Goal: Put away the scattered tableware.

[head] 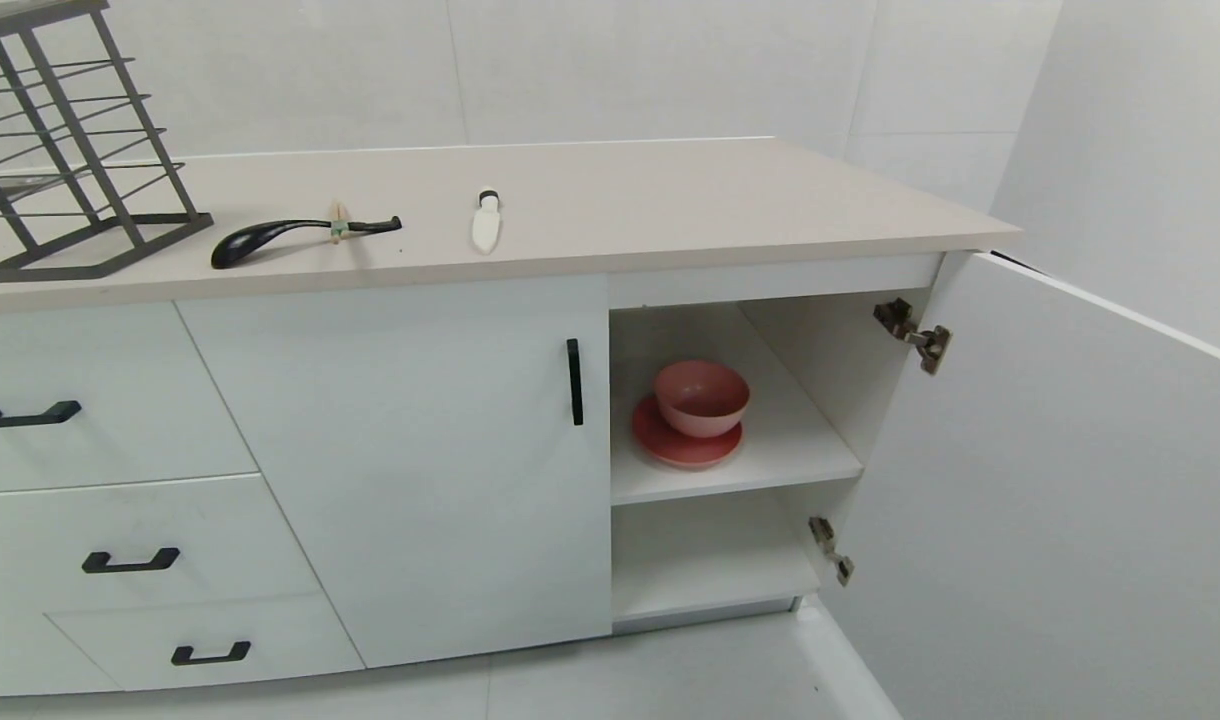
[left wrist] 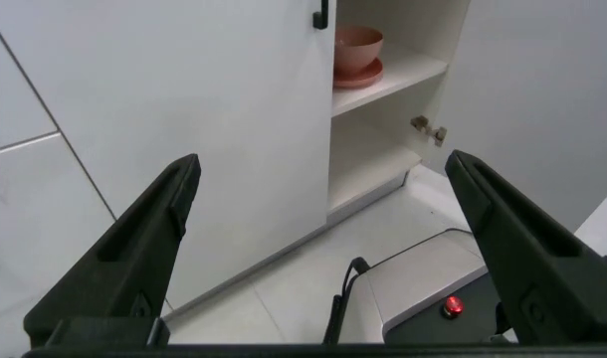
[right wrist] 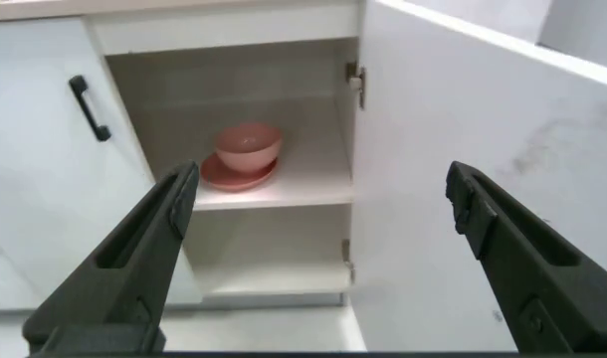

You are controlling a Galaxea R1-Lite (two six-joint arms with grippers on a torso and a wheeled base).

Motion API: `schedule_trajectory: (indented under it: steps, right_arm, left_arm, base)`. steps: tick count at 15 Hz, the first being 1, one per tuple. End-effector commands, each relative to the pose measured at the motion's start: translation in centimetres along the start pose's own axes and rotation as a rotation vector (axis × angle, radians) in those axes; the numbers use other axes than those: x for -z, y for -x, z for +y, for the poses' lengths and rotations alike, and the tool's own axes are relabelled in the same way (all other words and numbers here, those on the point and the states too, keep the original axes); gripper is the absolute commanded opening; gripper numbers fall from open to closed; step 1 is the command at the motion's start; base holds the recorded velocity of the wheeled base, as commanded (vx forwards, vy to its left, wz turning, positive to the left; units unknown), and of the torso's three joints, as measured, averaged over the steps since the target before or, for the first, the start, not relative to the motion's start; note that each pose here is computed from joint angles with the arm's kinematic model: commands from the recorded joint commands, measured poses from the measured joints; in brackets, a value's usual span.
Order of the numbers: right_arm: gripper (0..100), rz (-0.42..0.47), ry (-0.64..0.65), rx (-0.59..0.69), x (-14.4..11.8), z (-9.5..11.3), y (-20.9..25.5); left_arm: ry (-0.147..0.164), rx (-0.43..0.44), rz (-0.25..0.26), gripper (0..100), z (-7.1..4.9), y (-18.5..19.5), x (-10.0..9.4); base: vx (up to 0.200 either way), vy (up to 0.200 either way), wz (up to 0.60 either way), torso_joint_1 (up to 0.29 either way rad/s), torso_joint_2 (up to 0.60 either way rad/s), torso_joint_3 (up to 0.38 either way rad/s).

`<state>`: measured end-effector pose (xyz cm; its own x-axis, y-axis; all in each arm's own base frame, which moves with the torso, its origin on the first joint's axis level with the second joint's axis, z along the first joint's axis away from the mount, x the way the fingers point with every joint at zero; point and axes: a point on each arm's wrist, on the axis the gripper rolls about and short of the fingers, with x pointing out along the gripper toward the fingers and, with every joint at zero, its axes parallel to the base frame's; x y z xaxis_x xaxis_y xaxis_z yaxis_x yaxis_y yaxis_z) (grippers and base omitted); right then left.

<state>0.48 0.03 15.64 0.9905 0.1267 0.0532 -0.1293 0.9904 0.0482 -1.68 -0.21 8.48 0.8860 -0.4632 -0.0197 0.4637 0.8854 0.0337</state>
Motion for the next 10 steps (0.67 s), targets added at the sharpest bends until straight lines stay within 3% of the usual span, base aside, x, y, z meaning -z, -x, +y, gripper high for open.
schedule_trajectory:
  steps: [1, 3, 5, 7, 8, 10]
  right_arm:
    - [100, -0.045, 0.007, 0.064, 1.6, 0.0, 2.2]
    - [100, -0.063, 0.016, 0.133, 2.3, 0.2, 3.2]
    - [100, -0.079, 0.021, 0.063, 3.3, 0.5, 3.7]
    - [100, -0.048, 0.017, 0.048, 5.5, 0.3, 3.5]
    - [100, 0.021, 0.008, 0.042, 7.4, 0.2, 3.1]
    - [100, 0.021, 0.008, 0.015, 7.3, 0.2, 3.1]
  left_arm:
    - [0.011, 0.002, 0.004, 100, 0.0, 0.0, 0.0]
    - [0.015, 0.002, 0.002, 100, 0.0, 0.0, 0.0]
    - [0.015, 0.000, 0.002, 100, 0.0, 0.0, 0.0]
    - [0.017, 0.000, 0.002, 100, 0.0, 0.0, 0.0]
    - [0.015, 0.002, 0.004, 100, 0.0, 0.0, 0.0]
    - [0.013, -0.002, 0.001, 100, 0.0, 0.0, 0.0]
  base:
    - [0.000, 0.000, 0.00, 0.000, 0.00, 0.000]
    - [0.000, 0.000, 0.00, 0.000, 0.00, 0.000]
    - [0.000, 0.000, 0.00, 0.000, 0.00, 0.000]
    - [0.000, 0.000, 0.00, 0.000, 0.00, 0.000]
    - [0.000, 0.000, 0.00, 0.000, 0.00, 0.000]
    - [0.000, 0.000, 0.00, 0.000, 0.00, 0.000]
